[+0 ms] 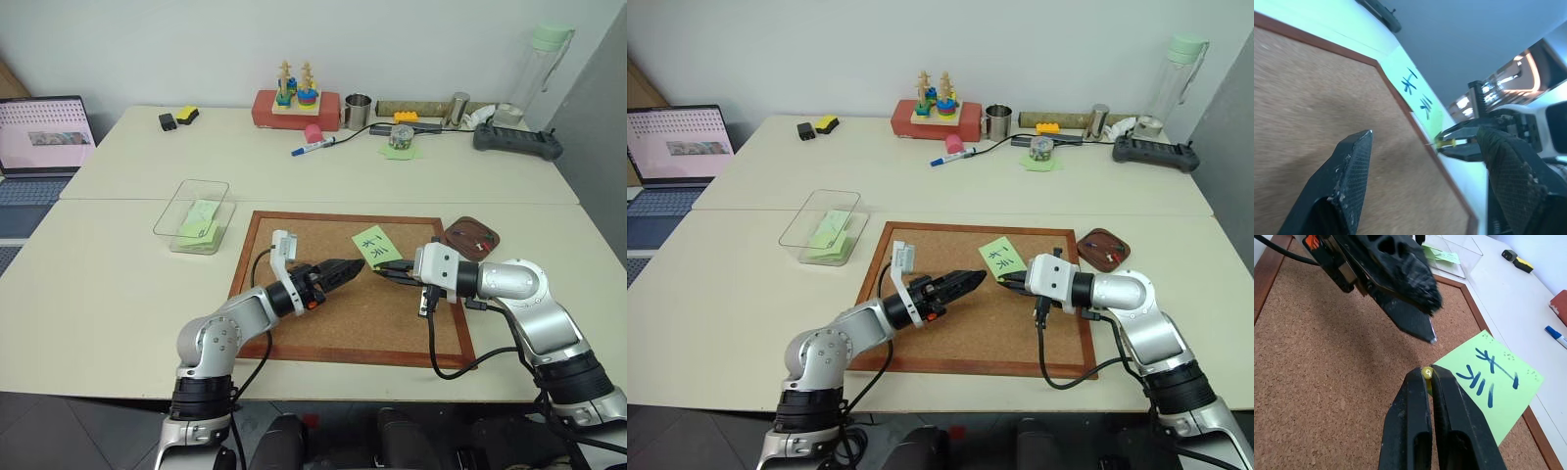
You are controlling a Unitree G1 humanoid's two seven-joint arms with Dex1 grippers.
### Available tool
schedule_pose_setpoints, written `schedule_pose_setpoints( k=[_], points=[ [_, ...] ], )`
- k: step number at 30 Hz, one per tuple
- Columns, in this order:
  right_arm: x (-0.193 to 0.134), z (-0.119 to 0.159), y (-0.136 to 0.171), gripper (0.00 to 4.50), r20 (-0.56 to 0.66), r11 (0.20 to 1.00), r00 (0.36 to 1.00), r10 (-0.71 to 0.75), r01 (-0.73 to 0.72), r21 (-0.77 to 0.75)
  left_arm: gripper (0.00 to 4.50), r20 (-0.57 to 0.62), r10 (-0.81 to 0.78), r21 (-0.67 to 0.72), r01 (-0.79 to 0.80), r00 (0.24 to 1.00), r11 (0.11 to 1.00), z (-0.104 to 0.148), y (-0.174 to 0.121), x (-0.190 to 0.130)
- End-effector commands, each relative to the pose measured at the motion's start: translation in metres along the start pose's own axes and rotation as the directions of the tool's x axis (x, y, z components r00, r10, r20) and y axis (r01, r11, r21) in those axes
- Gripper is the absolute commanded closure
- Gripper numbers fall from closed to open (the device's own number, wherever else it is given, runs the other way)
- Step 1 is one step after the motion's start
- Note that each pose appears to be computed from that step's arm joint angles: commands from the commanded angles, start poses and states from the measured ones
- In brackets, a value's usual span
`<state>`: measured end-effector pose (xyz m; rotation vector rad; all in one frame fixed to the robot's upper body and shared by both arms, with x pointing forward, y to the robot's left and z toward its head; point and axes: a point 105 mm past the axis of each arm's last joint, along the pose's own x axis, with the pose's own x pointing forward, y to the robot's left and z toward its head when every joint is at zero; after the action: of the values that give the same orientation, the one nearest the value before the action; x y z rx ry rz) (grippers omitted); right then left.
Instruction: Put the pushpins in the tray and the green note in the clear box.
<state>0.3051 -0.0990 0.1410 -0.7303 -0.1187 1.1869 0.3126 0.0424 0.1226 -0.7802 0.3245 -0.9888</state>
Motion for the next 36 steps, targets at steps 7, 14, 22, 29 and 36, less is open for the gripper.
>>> schedule_pose_setpoints(
  k=[7, 14, 22, 29, 36],
  points=[
    [0.0, 0.017, -0.002, 4.5, 0.018, 0.993, 1.0, 0.013, -0.011, -0.12, 1.53, 0.0, -0.065, 0.033, 0.065, 0.998, 0.997, 0.007, -0.008, 0.021],
    [0.001, 0.022, -0.004, 4.5, 0.021, 0.989, 1.0, 0.011, -0.008, -0.148, 2.82, -0.009, -0.112, 0.07, 0.112, 0.994, 0.991, 0.008, -0.014, 0.027],
    [0.002, 0.024, -0.004, 4.5, 0.023, 0.987, 1.0, -0.001, 0.004, -0.159, 4.3, -0.001, -0.121, 0.089, 0.121, 0.993, 0.989, 0.011, -0.014, 0.027],
    [0.003, 0.025, -0.005, 4.5, 0.029, 0.984, 1.0, -0.012, 0.017, -0.175, 4.44, -0.024, -0.109, 0.118, 0.111, 0.994, 0.987, 0.006, -0.012, 0.025],
    [-0.008, 0.035, -0.013, 4.5, 0.067, 0.985, 0.996, -0.06, 0.07, -0.155, 4.44, 0.014, -0.005, 0.158, 0.003, 1.0, 0.987, 0.01, 0.007, 0.028]
  ],
)
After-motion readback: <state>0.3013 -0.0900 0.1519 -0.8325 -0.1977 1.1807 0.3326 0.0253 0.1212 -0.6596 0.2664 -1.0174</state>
